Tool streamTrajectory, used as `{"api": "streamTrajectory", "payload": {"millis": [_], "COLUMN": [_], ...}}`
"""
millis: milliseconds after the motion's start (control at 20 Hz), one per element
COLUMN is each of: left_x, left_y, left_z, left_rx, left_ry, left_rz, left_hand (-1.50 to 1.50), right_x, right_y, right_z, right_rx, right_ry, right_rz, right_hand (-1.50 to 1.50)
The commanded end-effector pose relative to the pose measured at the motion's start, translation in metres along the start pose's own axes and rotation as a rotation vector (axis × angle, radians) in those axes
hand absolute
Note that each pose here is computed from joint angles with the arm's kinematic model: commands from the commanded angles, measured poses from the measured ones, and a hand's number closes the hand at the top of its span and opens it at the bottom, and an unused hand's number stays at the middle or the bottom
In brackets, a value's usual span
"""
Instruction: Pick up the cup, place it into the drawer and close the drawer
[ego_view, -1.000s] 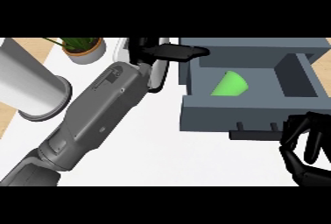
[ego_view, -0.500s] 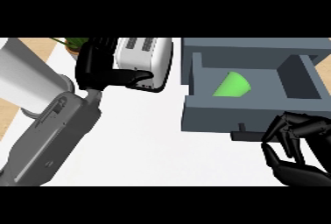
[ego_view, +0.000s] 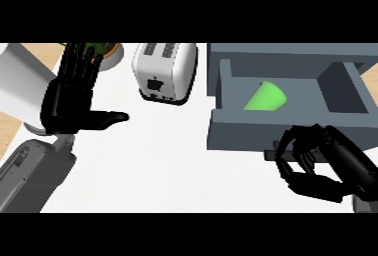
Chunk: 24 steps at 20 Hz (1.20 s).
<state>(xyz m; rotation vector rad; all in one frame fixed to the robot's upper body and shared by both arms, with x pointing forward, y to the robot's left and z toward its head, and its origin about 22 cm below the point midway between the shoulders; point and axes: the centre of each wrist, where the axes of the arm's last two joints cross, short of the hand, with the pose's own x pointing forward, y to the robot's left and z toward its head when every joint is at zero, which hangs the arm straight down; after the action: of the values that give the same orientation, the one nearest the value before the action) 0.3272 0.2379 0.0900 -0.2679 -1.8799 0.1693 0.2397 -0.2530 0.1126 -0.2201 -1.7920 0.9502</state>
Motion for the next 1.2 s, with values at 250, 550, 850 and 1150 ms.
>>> {"api": "streamTrajectory", "payload": {"millis": [250, 550, 850, 1150], "left_x": [0.008, 0.015, 0.003, 0.011], "left_y": [0.055, 0.075, 0.089, 0.115], "left_z": [0.034, 0.062, 0.059, 0.088], "left_rx": [0.019, 0.014, 0.017, 0.026], "left_ry": [0.009, -0.002, -0.016, -0.023], "left_rz": [0.006, -0.005, 0.000, 0.004], "left_hand": [-1.50, -1.50, -1.50, -1.50], "right_x": [-0.030, -0.071, -0.099, -0.134], "right_y": [0.053, 0.065, 0.082, 0.088], "right_z": [-0.039, -0.051, -0.085, -0.095], "right_rx": [0.084, 0.148, 0.200, 0.192], "right_ry": [0.023, 0.116, 0.152, 0.173], "right_rz": [0.245, 0.301, 0.307, 0.275], "right_hand": [1.50, -1.50, -1.50, -1.50]}}
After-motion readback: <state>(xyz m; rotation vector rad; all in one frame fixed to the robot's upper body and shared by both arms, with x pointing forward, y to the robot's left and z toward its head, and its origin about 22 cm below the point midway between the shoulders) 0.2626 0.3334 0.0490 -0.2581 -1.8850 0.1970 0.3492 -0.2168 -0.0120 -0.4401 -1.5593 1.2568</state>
